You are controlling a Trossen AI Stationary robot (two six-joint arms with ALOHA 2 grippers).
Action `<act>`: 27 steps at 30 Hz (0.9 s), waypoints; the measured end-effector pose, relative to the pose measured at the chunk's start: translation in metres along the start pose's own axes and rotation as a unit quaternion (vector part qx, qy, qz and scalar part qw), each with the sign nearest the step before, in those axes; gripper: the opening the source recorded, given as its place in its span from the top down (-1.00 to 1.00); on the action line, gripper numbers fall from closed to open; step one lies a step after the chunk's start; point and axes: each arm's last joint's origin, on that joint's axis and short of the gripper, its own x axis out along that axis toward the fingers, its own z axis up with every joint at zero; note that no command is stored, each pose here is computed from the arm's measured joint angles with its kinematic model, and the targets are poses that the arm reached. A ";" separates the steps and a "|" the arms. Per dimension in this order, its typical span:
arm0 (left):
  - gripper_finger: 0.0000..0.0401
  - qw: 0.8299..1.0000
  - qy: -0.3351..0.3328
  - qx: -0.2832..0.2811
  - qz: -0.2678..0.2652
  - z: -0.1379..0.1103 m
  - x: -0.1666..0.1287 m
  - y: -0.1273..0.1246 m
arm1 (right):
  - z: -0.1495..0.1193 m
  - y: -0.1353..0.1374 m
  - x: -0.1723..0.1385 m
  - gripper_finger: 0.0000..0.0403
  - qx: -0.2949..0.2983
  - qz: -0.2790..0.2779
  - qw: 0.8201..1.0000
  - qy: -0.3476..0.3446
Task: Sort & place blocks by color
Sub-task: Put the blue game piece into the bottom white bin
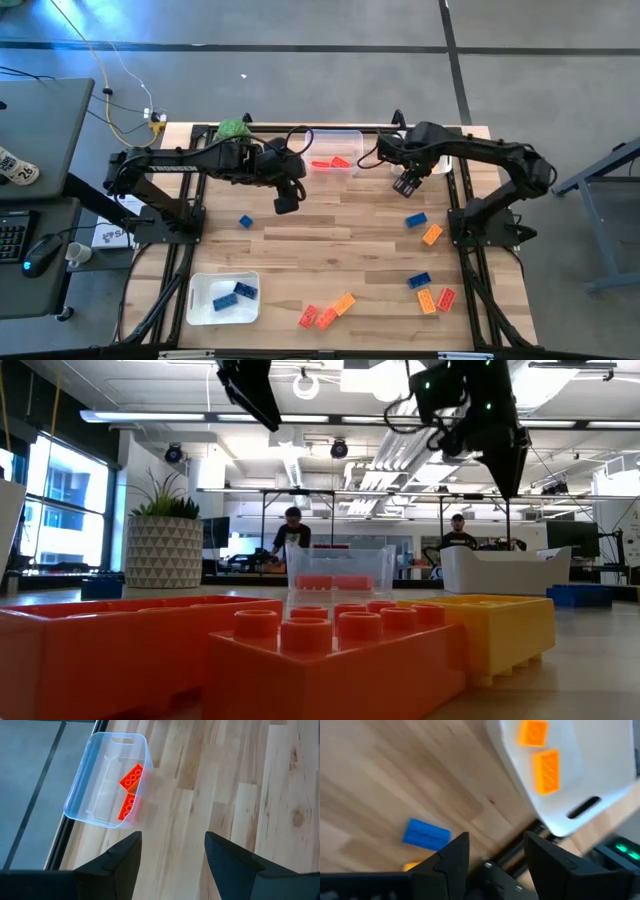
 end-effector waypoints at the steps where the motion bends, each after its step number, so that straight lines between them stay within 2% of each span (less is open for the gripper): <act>1: -0.01 1.000 0.000 0.000 0.000 0.000 0.000 0.000 | -0.003 0.002 -0.004 0.15 0.000 0.011 1.000 -0.013; 6: -0.01 1.000 0.000 0.000 0.000 0.000 0.000 0.000 | -0.014 0.014 -0.016 0.15 -0.002 0.061 0.997 -0.044; 10: -0.01 1.000 0.000 0.000 0.000 0.000 0.000 0.000 | -0.020 0.025 -0.019 0.14 -0.053 0.085 0.994 -0.039; 20: -0.01 1.000 0.000 -0.004 0.000 0.000 0.000 0.000 | -0.037 0.052 -0.025 0.00 -0.200 0.058 0.976 -0.066; 24: -0.01 1.000 0.000 -0.008 0.000 0.000 0.000 0.000 | -0.039 0.059 -0.025 -0.05 -0.227 0.049 0.970 -0.070; 27: -0.01 1.000 0.000 -0.009 0.000 0.000 0.000 0.000 | -0.040 0.066 -0.012 -0.05 -0.238 0.055 0.968 -0.058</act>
